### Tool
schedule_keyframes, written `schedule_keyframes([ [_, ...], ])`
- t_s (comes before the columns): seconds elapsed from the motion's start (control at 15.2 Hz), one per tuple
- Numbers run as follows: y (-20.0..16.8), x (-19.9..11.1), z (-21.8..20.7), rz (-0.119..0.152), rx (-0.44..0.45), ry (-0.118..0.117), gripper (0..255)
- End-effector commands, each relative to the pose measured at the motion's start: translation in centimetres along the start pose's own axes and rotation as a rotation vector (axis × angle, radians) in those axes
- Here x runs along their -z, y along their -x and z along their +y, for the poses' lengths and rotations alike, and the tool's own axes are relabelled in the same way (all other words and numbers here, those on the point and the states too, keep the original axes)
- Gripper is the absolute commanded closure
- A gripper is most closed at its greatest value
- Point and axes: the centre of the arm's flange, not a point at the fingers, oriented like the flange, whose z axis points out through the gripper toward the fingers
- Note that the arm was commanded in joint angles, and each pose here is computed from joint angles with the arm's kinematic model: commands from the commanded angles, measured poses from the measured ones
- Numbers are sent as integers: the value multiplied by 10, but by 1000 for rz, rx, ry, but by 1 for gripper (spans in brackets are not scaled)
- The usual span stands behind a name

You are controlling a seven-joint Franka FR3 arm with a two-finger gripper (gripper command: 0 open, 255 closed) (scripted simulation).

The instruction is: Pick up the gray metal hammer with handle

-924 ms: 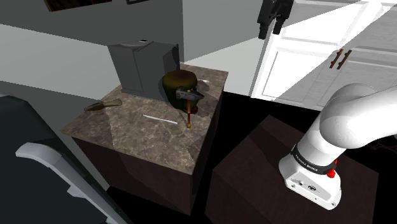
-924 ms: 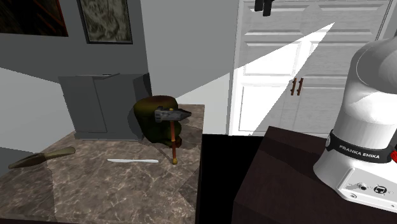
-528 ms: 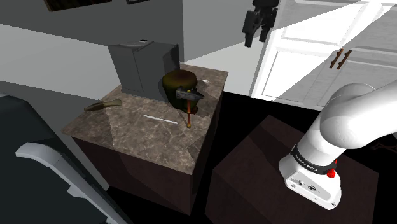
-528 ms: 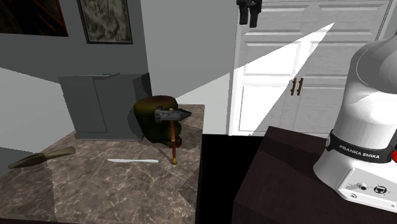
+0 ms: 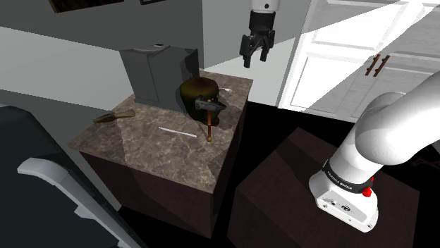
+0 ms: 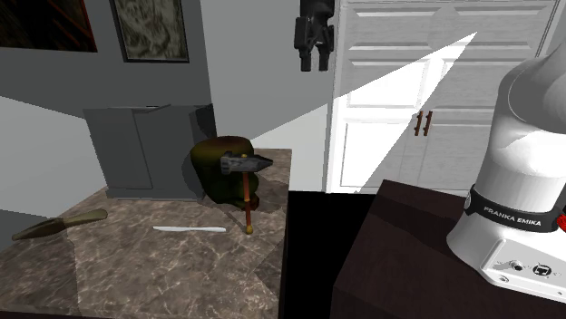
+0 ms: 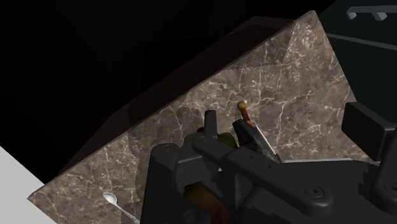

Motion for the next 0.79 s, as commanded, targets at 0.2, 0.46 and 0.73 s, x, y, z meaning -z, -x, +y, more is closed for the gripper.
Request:
schedule_keyframes([
  [0.2,-49,-43,-11,1,0,1,0],
  [0.46,-88,-77,-22,1,0,2,0],
  [0.73,-128,-110,-33,0,0,2,0],
])
